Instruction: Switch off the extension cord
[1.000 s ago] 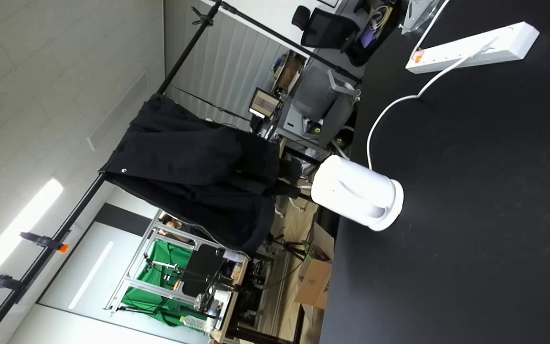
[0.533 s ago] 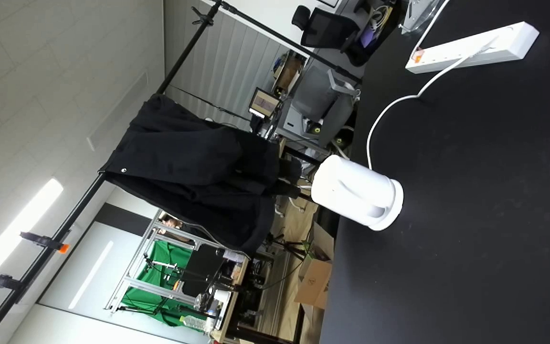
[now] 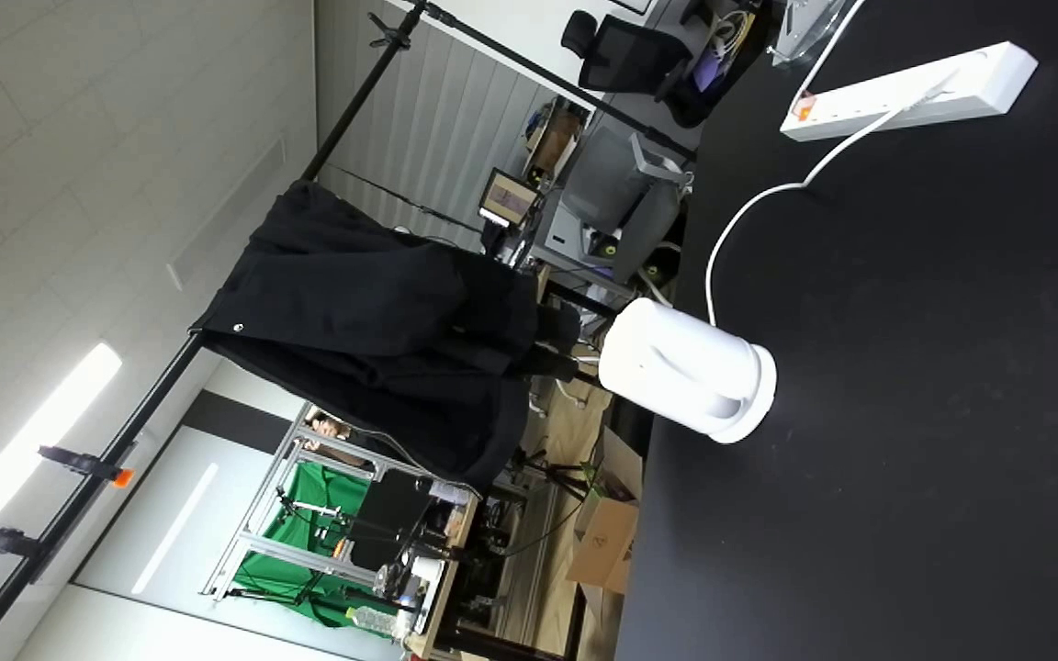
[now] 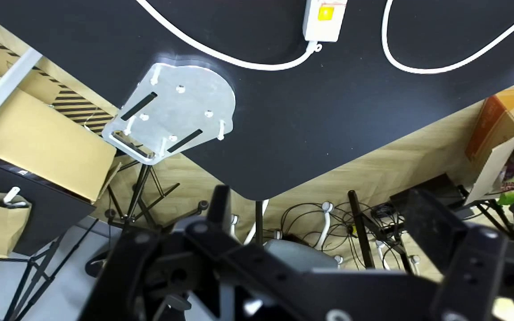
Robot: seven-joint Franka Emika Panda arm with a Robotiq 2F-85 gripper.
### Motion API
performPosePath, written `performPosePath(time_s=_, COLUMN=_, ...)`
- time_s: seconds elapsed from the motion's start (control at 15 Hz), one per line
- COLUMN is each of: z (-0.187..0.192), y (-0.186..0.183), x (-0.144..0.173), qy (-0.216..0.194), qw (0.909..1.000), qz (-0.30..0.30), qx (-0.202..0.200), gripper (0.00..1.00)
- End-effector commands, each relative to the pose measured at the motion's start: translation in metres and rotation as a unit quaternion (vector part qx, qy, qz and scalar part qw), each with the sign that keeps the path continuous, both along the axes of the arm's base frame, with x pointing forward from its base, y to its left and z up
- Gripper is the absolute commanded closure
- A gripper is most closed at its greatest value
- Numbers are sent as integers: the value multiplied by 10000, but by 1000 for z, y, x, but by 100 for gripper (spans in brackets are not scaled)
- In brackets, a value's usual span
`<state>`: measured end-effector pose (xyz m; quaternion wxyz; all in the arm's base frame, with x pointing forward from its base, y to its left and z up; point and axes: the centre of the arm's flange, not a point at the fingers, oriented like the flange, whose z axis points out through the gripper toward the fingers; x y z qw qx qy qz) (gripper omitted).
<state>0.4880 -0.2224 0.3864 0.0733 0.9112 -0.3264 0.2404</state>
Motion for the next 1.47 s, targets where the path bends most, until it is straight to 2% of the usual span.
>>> performPosePath(time_s=0.0, z=-2, y=-2, x=5, qy=-73, qw=10000, qz=10, qx=2, gripper=0)
performPosePath(time_s=0.13, z=-6, y=-6, x=22, qy=-120, qw=9999, qz=-27, qx=-36, gripper=0)
performPosePath(time_s=0.53, z=-35, y=-14, x=86, qy=149, qw=9998, qz=113, qx=116, gripper=0)
performPosePath(time_s=0.87, z=-73, y=-13, x=134, qy=132, qw=9992, qz=187, qx=333, gripper=0)
performPosePath(time_s=1.13, z=-113, y=-13, x=158, qy=278, qw=9978, qz=194, qx=564, gripper=0)
performPosePath(time_s=1.2, z=-123, y=-15, x=162, qy=322, qw=9977, qz=141, qx=584, gripper=8)
performPosePath(time_s=1.27, z=-134, y=-17, x=165, qy=385, qw=9974, qz=106, qx=600, gripper=27)
performPosePath(time_s=1.4, z=-150, y=-22, x=170, qy=491, qw=9969, qz=21, qx=615, gripper=40)
